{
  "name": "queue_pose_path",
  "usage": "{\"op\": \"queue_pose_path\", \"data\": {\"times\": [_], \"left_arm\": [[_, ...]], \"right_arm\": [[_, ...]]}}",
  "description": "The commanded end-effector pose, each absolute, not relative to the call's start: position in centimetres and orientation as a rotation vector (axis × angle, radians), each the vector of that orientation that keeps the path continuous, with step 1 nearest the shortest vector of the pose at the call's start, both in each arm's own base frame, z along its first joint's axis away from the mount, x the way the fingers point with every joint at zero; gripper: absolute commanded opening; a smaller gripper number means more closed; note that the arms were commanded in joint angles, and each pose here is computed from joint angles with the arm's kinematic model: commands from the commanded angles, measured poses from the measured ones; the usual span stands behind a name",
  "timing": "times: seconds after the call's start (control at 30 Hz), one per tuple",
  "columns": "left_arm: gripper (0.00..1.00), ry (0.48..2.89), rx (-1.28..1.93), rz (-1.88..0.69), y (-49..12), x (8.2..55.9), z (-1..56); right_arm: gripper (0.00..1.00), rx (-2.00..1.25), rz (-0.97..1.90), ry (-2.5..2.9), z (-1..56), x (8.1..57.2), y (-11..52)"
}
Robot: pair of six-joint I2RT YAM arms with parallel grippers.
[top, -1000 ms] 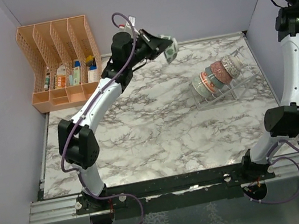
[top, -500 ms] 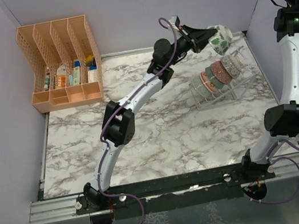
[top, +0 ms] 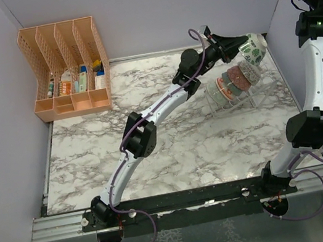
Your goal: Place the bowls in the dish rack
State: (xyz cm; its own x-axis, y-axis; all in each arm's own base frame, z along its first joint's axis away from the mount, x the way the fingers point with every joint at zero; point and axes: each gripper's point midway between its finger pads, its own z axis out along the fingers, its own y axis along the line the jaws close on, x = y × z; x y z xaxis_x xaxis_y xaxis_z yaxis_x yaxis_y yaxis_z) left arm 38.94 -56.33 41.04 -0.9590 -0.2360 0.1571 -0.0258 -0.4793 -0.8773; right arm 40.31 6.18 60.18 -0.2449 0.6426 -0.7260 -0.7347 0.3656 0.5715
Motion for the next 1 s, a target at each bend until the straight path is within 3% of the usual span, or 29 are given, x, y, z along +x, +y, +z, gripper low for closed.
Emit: {"op": "queue_pose_path", "data": {"times": [0.0, 0.97], "left_arm": [[0.0, 1.447, -0.45, -2.628, -55.9, 39.5, 42.0], [0.0, 1.548, -0.606, -2.7, -59.0, 40.1, 35.7]], "right_arm": [[0.96, -0.161, 1.27, 1.248, 61.4, 38.2, 6.2], [0.96, -0.153, 1.27, 1.257, 60.3, 39.7, 5.1]]}}
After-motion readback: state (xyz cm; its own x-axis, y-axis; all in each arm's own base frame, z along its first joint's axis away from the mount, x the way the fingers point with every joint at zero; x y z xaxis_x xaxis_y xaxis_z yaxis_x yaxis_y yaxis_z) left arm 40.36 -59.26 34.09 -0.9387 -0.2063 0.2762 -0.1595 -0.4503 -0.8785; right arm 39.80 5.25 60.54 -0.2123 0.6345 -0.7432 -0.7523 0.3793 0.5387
